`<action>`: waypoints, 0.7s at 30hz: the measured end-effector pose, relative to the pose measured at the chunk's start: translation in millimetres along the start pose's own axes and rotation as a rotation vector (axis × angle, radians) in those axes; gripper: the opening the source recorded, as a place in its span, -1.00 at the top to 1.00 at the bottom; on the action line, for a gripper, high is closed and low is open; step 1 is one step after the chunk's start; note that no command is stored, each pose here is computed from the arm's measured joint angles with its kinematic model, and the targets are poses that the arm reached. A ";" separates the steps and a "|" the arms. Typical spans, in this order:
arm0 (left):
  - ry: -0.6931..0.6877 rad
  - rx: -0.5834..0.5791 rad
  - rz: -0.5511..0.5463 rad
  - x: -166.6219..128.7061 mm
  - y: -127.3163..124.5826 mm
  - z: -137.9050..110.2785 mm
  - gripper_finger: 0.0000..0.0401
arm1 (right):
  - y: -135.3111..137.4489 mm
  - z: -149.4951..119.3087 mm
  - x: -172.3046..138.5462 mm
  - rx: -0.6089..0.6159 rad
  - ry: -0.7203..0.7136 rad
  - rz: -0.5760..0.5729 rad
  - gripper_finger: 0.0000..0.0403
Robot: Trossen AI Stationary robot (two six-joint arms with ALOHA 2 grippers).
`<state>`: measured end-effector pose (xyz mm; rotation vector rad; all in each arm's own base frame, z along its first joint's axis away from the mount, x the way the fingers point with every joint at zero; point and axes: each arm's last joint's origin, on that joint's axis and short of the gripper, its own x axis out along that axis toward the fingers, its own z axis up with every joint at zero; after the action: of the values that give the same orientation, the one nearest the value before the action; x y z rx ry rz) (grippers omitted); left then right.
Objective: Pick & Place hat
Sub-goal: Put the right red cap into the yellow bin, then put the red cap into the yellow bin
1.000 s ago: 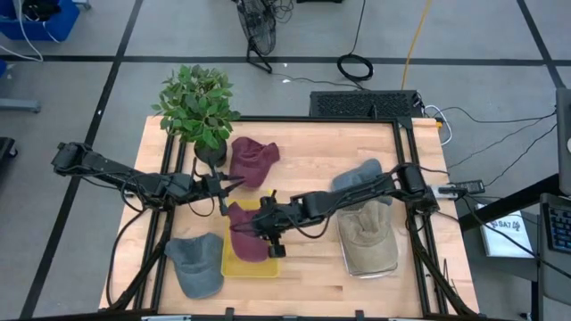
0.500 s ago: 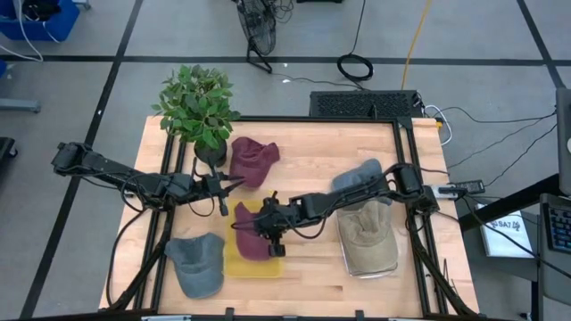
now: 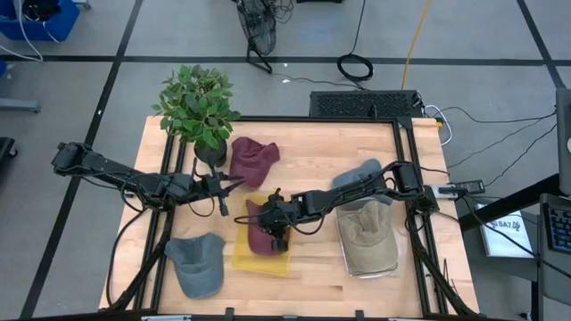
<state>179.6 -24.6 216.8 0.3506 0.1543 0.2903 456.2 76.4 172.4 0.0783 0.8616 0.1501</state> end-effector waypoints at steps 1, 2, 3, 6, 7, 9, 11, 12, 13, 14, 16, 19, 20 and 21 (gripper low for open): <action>0.002 0.001 -0.001 0.0 -0.1 -0.2 0.77 | 0.1 0.6 -0.7 -0.006 -0.003 0.000 0.78; 0.004 0.001 -0.001 0.0 -0.1 -0.5 0.77 | 0.3 1.4 -2.5 -0.011 -0.005 0.001 0.74; 0.007 0.001 -0.002 0.0 -0.2 -0.7 0.77 | 0.4 1.7 -3.5 -0.014 -0.005 0.001 0.70; 0.013 0.005 -0.004 0.0 -0.4 -1.4 0.77 | -0.8 4.2 -7.0 -0.021 -0.016 0.000 0.56; 0.012 0.005 -0.004 -0.1 -0.4 -1.3 0.77 | -0.8 5.1 -10.0 -0.022 -0.014 -0.001 0.52; 0.013 0.005 -0.004 0.0 -0.4 -1.4 0.77 | -0.4 8.4 -13.2 -0.036 -0.037 0.000 0.44; 0.011 0.004 -0.004 0.0 -0.4 -1.2 0.77 | 0.2 11.7 -18.8 -0.049 -0.050 -0.002 0.37; 0.010 0.003 -0.004 0.0 -0.4 -1.1 0.77 | 0.5 12.0 -19.3 -0.047 -0.052 -0.001 0.34; 0.010 0.000 -0.003 0.0 -0.3 -1.1 0.77 | 1.0 12.7 -19.3 -0.043 -0.060 0.001 0.31; 0.011 -0.002 -0.004 0.0 -0.4 -1.2 0.77 | 1.2 12.4 -19.2 -0.042 -0.057 0.001 0.29; 0.010 -0.013 -0.004 0.0 -0.4 -1.0 0.77 | 1.9 11.9 -21.7 -0.041 -0.045 0.001 0.26; 0.011 -0.020 -0.004 -0.1 -0.4 -1.1 0.77 | 3.1 16.6 -32.4 -0.051 -0.062 0.004 0.25; 0.010 -0.020 -0.004 -0.1 -0.5 -1.1 0.77 | 3.8 17.9 -38.9 -0.064 -0.058 0.005 0.25; 0.011 -0.020 -0.005 -0.1 -0.5 -1.1 0.77 | 4.7 21.3 -46.7 -0.082 -0.074 0.007 0.26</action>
<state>179.4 -24.7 215.6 0.3290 0.1625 0.2890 441.9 73.2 221.9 0.0099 0.7804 0.1876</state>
